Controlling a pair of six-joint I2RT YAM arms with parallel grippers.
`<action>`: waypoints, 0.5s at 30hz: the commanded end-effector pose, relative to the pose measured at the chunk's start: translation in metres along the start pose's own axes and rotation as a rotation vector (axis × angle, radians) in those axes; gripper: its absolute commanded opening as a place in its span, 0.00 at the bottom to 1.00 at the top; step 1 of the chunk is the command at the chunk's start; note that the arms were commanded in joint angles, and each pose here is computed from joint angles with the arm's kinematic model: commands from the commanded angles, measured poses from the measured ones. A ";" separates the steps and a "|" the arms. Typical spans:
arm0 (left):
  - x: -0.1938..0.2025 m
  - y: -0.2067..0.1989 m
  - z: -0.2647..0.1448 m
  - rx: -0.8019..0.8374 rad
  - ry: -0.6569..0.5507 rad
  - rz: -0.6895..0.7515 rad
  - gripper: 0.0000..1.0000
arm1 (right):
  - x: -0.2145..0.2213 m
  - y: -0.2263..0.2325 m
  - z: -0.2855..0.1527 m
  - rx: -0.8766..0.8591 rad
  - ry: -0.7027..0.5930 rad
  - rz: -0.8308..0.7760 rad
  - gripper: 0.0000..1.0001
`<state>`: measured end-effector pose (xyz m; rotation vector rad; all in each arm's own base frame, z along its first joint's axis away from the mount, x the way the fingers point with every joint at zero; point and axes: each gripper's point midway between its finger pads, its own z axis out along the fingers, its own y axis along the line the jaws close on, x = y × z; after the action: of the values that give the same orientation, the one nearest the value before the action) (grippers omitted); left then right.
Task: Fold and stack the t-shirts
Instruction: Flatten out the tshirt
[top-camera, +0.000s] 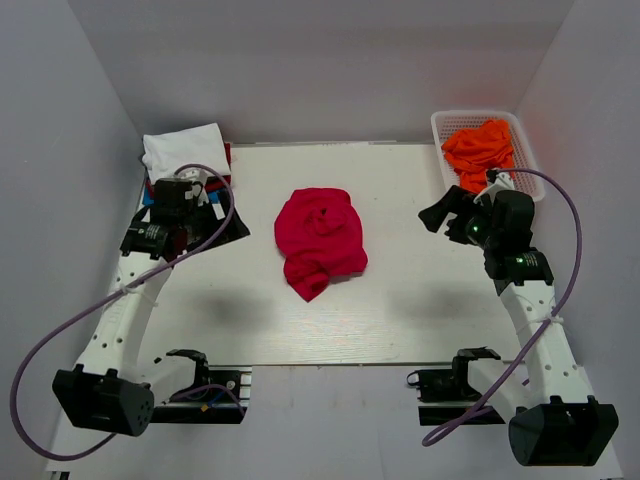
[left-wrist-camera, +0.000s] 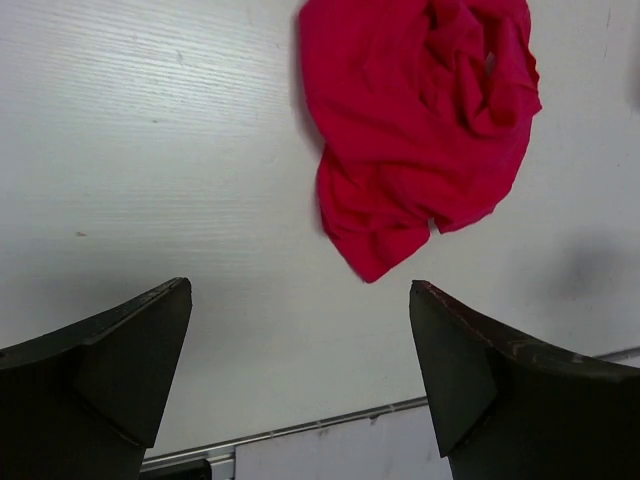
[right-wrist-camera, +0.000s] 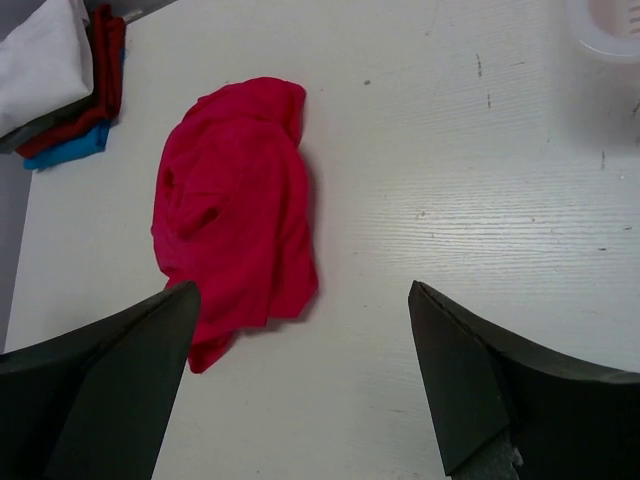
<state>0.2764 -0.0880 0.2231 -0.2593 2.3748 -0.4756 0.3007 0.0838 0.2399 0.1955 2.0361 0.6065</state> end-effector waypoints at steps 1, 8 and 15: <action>0.022 -0.012 0.014 0.104 0.091 0.019 1.00 | -0.004 0.014 0.000 -0.081 -0.007 -0.053 0.91; 0.069 -0.044 0.042 0.277 0.226 0.007 1.00 | 0.014 0.019 0.024 -0.164 0.132 -0.073 0.91; 0.139 -0.103 0.082 0.316 0.421 0.134 1.00 | 0.022 0.032 0.067 -0.188 0.210 -0.145 0.91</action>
<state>0.2338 -0.2059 0.1279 0.0608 2.6508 -0.8551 0.3208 0.1219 0.1792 0.0108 2.2576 0.7515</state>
